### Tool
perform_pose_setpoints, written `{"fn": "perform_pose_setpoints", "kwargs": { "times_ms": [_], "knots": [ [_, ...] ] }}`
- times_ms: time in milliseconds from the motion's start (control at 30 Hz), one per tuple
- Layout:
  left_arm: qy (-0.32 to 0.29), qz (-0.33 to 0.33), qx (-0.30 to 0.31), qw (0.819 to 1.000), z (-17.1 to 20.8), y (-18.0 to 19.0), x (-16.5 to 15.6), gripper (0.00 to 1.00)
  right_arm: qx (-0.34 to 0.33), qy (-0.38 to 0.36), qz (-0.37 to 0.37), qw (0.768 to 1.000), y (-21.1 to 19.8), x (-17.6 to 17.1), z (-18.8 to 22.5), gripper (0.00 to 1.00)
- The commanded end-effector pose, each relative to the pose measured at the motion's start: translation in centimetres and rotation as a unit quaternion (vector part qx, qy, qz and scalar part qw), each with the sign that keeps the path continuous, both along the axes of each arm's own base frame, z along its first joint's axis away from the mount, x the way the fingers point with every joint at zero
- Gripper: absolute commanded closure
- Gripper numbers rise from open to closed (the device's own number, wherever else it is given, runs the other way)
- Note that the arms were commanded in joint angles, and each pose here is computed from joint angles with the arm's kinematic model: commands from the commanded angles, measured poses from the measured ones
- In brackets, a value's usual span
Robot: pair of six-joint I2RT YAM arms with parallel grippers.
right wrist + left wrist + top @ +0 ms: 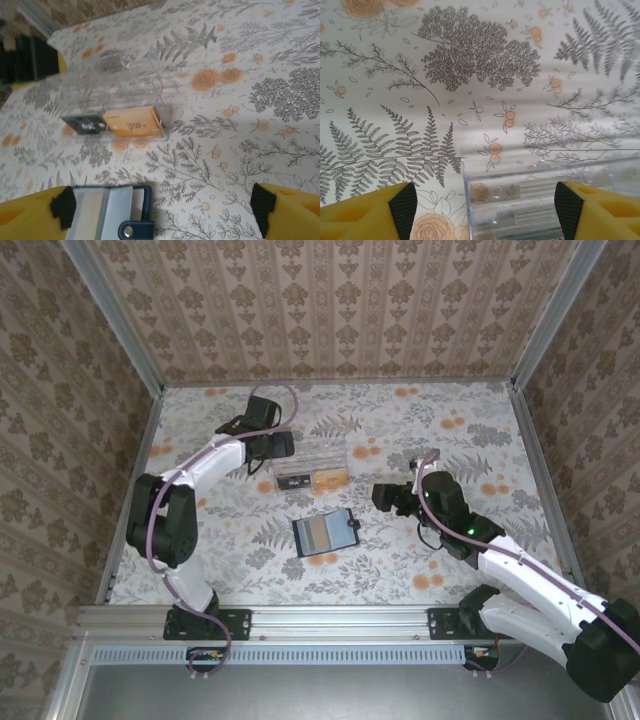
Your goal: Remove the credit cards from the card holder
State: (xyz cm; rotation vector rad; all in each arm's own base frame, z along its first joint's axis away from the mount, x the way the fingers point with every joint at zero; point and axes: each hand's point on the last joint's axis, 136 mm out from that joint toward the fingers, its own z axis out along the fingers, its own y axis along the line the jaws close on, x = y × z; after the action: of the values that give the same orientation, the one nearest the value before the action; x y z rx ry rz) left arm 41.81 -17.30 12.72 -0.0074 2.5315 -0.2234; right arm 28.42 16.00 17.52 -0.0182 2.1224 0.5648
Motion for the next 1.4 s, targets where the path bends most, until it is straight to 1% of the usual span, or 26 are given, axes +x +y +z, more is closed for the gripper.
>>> {"fn": "perform_pose_setpoints", "kwargs": {
  "times_ms": [0, 67, 133, 200, 267, 333, 433, 500, 600, 667, 733, 767, 867, 1033, 1200, 1367],
  "knots": [
    [-0.033, -0.007, -0.041, 0.999, 4.8, -0.5, -1.3, 0.23, 0.008, 0.018, 0.040, 0.999, 1.6, -0.9, 0.4, 0.18],
    [-0.035, -0.005, -0.055, 0.998, 5.5, -0.4, -2.9, 0.23, 0.011, 0.026, 0.064, 0.998, 2.9, -1.2, 0.3, 0.32],
    [-0.036, 0.003, -0.067, 0.997, 5.7, 0.1, -4.7, 0.25, 0.006, 0.036, 0.085, 0.996, 4.1, -1.6, -0.1, 0.44],
    [-0.029, 0.000, -0.081, 0.996, 5.3, -0.4, -7.2, 0.27, -0.006, 0.047, 0.104, 0.993, 5.3, -1.9, -0.6, 0.53],
    [-0.023, 0.004, -0.094, 0.995, 4.5, -0.3, -9.5, 0.30, -0.020, 0.064, 0.125, 0.990, 6.7, -2.2, -1.7, 0.66],
    [-0.015, 0.009, -0.109, 0.994, 3.5, -0.3, -11.7, 0.32, -0.029, 0.081, 0.142, 0.986, 7.9, -2.3, -2.8, 0.72],
    [-0.004, 0.018, -0.142, 0.990, 1.6, -0.9, -14.5, 0.34, -0.046, 0.103, 0.167, 0.980, 9.8, -2.4, -4.5, 0.74],
    [0.006, 0.022, -0.161, 0.987, 0.4, -1.4, -16.0, 0.35, -0.059, 0.116, 0.180, 0.975, 11.0, -2.4, -5.4, 0.74],
    [0.026, 0.031, -0.188, 0.981, -1.5, -2.1, -17.6, 0.36, -0.078, 0.151, 0.201, 0.965, 12.6, -2.5, -7.6, 0.79],
    [0.041, 0.034, -0.217, 0.975, -2.8, -3.1, -18.5, 0.37, -0.095, 0.170, 0.203, 0.960, 12.9, -2.3, -9.1, 0.81],
    [0.050, 0.031, -0.237, 0.970, -3.6, -4.2, -19.2, 0.39, -0.116, 0.187, 0.194, 0.956, 12.5, -2.2, -10.4, 0.87],
    [0.054, 0.029, -0.242, 0.968, -4.0, -4.7, -19.5, 0.39, -0.129, 0.194, 0.188, 0.954, 12.2, -2.1, -11.1, 0.88],
    [0.067, 0.026, -0.242, 0.968, -5.3, -5.7, -20.3, 0.45, -0.146, 0.205, 0.179, 0.951, 11.4, -2.3, -12.6, 0.89],
    [0.087, 0.011, -0.240, 0.967, -6.8, -7.5, -21.0, 0.50, -0.157, 0.230, 0.167, 0.946, 10.4, -3.2, -14.9, 0.93],
    [0.097, 0.006, -0.241, 0.966, -7.9, -8.2, -21.1, 0.53, -0.147, 0.243, 0.161, 0.945, 10.1, -3.7, -15.9, 0.94],
    [0.097, -0.002, -0.246, 0.965, -8.1, -8.6, -21.1, 0.53, -0.136, 0.250, 0.162, 0.945, 10.3, -4.0, -16.4, 0.95]
  ]
}}
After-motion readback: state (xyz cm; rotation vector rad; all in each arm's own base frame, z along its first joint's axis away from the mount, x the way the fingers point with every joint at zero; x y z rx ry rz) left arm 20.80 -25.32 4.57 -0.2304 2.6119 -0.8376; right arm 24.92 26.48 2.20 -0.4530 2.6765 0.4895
